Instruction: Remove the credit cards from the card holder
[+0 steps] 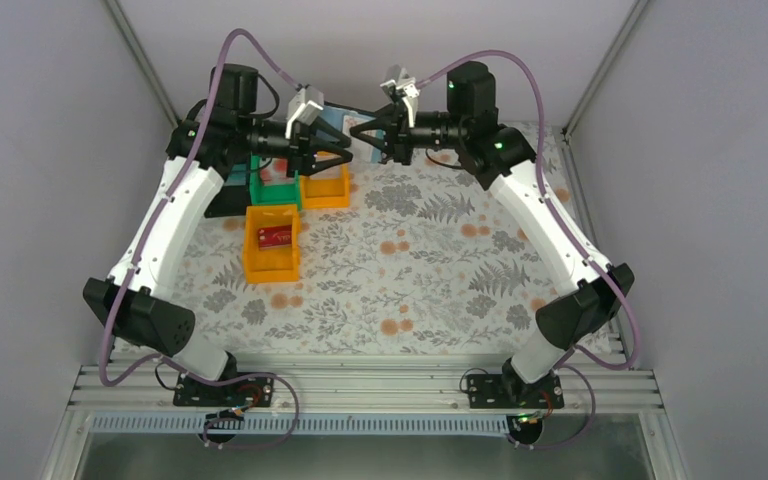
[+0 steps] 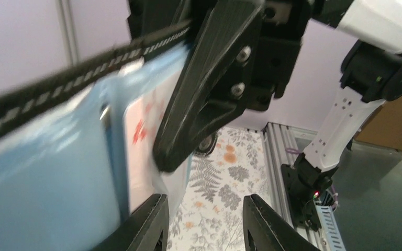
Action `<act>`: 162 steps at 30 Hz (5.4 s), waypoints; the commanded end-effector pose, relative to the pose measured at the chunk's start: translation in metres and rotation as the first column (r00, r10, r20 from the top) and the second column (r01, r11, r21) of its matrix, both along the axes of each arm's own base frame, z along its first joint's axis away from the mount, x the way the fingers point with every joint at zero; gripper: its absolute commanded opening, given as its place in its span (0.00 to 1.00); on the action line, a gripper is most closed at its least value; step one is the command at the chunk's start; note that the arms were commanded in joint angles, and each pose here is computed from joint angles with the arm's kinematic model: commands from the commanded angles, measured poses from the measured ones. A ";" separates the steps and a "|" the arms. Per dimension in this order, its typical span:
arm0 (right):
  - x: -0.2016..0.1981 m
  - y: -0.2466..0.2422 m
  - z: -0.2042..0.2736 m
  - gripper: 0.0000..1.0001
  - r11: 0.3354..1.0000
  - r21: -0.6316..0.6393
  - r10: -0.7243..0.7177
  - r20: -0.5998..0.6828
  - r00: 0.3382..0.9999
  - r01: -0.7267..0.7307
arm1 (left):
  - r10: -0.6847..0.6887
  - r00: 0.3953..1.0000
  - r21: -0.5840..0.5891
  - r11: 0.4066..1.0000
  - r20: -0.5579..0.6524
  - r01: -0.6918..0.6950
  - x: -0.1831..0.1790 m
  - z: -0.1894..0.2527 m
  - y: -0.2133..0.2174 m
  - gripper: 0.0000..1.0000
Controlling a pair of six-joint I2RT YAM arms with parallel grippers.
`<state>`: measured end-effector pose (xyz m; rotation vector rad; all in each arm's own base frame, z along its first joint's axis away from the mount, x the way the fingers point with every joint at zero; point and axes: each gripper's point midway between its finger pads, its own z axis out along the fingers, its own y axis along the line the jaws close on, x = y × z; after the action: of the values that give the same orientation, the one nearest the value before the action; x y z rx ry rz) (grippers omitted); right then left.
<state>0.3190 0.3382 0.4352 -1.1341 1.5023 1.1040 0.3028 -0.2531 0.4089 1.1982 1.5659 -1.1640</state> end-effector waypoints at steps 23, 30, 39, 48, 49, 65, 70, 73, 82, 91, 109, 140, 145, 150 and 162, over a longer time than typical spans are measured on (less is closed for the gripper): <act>-0.033 0.008 0.010 0.04 0.989 0.030 0.146 0.005 0.989 -0.146 | 0.095 0.984 0.043 0.994 0.154 -0.103 0.014 0.019 0.002 0.24; -0.001 0.002 0.005 0.04 1.000 0.004 -0.031 -0.021 0.999 0.031 | 0.262 0.942 0.117 0.950 0.211 -0.290 0.043 0.015 0.020 0.37; 0.025 -0.008 -0.002 0.04 0.988 -0.015 -0.153 -0.083 0.985 0.152 | 0.422 0.865 0.084 0.885 0.271 -0.459 0.076 0.041 0.069 0.51; 0.048 -0.008 -0.016 0.04 0.972 -0.048 -0.233 -0.131 0.964 0.229 | 0.035 0.954 0.009 0.999 0.298 -0.039 -0.013 0.064 0.016 0.45; 0.049 -0.007 -0.016 0.04 0.972 -0.050 -0.234 -0.130 0.964 0.229 | 0.025 0.953 0.013 0.999 0.302 -0.030 -0.014 0.063 0.013 0.44; -0.008 -0.014 0.017 0.04 0.999 0.016 -0.050 0.013 0.999 0.050 | 0.121 0.985 0.089 0.987 0.121 -0.132 0.025 -0.001 0.014 0.40; -0.013 -0.010 0.017 0.04 1.000 0.022 -0.022 0.016 1.000 0.021 | 0.078 0.986 0.087 0.992 0.146 -0.091 0.010 0.006 -0.001 0.35; -0.014 -0.005 0.017 0.04 1.000 0.024 -0.005 0.019 1.000 0.004 | 0.061 0.989 0.052 0.996 0.134 -0.068 0.006 0.018 -0.006 0.34; -0.007 0.004 0.008 0.04 1.000 0.013 -0.007 -0.003 1.000 0.007 | 0.013 0.990 -0.008 1.000 0.141 -0.012 -0.001 0.042 -0.011 0.25; 0.006 0.014 0.010 0.04 1.000 0.031 0.001 -0.028 1.000 0.000 | -0.005 0.995 -0.006 1.000 0.095 0.006 0.001 0.030 -0.015 0.10; 0.005 0.009 -0.068 0.19 0.987 -0.016 0.150 -0.228 0.962 -0.157 | -0.002 0.986 -0.080 0.997 -0.166 -0.012 0.028 -0.014 0.004 0.02; 0.013 -0.005 -0.112 0.04 0.984 -0.024 0.154 -0.385 0.910 -0.176 | 0.064 0.985 0.001 0.998 -0.159 -0.065 0.036 -0.072 0.037 0.02; 0.008 -0.005 -0.099 0.04 0.982 -0.009 0.175 -0.336 0.925 -0.188 | 0.030 0.979 -0.019 0.999 -0.202 -0.034 0.032 -0.073 0.034 0.31; 0.007 -0.005 -0.095 0.04 0.981 -0.005 0.184 -0.331 0.926 -0.196 | 0.032 0.980 -0.019 0.999 -0.195 -0.037 0.031 -0.072 0.034 0.03; 0.007 -0.017 -0.105 0.15 0.985 -0.026 0.151 -0.365 0.919 -0.172 | 0.069 0.981 -0.020 0.997 -0.182 -0.074 0.040 -0.067 0.046 0.02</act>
<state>0.3327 0.3300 0.3157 -1.1490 1.7859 1.4432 0.3416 -0.2118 0.3290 1.0153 1.7639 -1.3072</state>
